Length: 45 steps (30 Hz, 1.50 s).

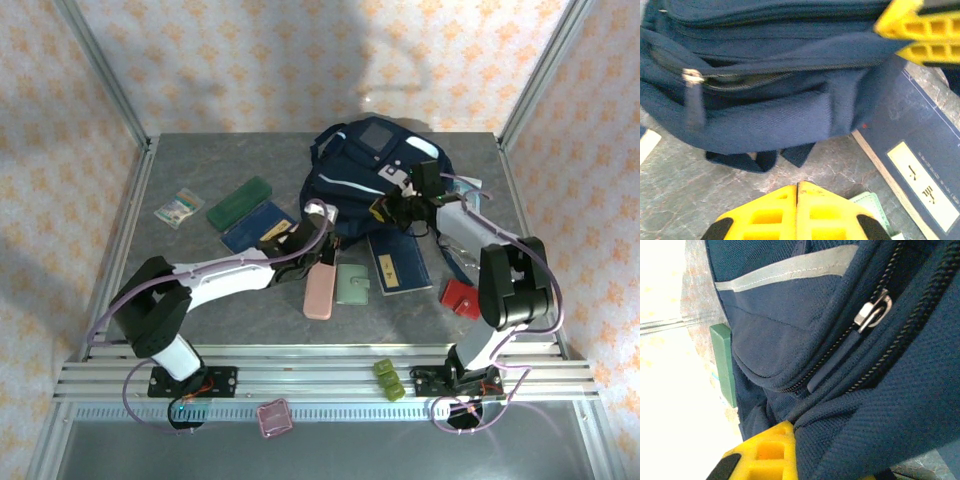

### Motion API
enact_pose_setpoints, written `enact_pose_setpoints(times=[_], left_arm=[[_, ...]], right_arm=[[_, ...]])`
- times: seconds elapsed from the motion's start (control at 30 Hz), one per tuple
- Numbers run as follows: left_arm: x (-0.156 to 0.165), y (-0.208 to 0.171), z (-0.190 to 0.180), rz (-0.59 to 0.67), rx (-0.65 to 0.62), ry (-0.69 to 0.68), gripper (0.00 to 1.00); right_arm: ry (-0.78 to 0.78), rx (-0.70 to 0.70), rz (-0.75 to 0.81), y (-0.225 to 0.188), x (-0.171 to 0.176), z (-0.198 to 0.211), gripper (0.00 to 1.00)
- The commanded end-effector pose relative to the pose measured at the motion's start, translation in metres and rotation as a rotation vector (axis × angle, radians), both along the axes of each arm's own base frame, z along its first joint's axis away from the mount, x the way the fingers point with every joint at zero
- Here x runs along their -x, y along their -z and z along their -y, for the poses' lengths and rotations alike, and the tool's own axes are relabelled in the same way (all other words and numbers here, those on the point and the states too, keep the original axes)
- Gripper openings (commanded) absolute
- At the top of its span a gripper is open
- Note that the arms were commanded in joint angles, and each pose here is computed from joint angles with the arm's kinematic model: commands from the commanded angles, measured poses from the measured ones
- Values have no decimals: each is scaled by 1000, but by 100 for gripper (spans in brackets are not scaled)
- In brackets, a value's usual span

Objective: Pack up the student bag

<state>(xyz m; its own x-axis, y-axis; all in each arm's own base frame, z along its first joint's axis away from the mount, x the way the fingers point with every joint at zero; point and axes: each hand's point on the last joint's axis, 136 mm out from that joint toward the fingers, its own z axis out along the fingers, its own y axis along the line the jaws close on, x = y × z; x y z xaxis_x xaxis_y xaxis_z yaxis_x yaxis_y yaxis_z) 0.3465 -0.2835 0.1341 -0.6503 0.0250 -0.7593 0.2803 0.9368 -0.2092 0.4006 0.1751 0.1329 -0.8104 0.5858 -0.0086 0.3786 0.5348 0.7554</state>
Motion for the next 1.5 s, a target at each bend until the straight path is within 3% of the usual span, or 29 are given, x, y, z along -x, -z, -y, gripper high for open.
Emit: enact_pose_setpoints(times=[0.0,0.1,0.23,0.4,0.57,0.8,0.9,1.07,1.2,1.3,1.47], left_arm=[[-5,-30,-40,37,84,-104,0],[-7,-33,-63,33,144,-132,2],[-6,-30,-63,15,153,-99,33],[-11,-24,-50,-23,223,-23,52],[-30,-21,-37,-61,171,2,59],[-54,-7,-24,-114,129,29,59],[-60,1,-21,-141,109,29,56],[-61,23,-20,-188,70,33,42],[-59,33,-21,-209,57,35,10],[-60,34,-24,-204,44,24,0],[-64,39,-34,-198,9,-7,0]], right_arm=[[64,-11,250,-61,-23,11,0],[52,-33,266,-69,-16,9,0],[28,-59,265,-72,-9,5,0],[14,-75,274,-77,1,2,0],[0,-59,272,-74,9,1,0],[-22,-55,261,-66,15,-6,0],[-29,-56,256,-64,16,-8,0],[-36,-55,255,-63,17,-9,0],[-36,-53,257,-63,15,-8,0],[-38,-60,255,-63,15,-9,0],[-39,-58,266,-66,14,-10,0]])
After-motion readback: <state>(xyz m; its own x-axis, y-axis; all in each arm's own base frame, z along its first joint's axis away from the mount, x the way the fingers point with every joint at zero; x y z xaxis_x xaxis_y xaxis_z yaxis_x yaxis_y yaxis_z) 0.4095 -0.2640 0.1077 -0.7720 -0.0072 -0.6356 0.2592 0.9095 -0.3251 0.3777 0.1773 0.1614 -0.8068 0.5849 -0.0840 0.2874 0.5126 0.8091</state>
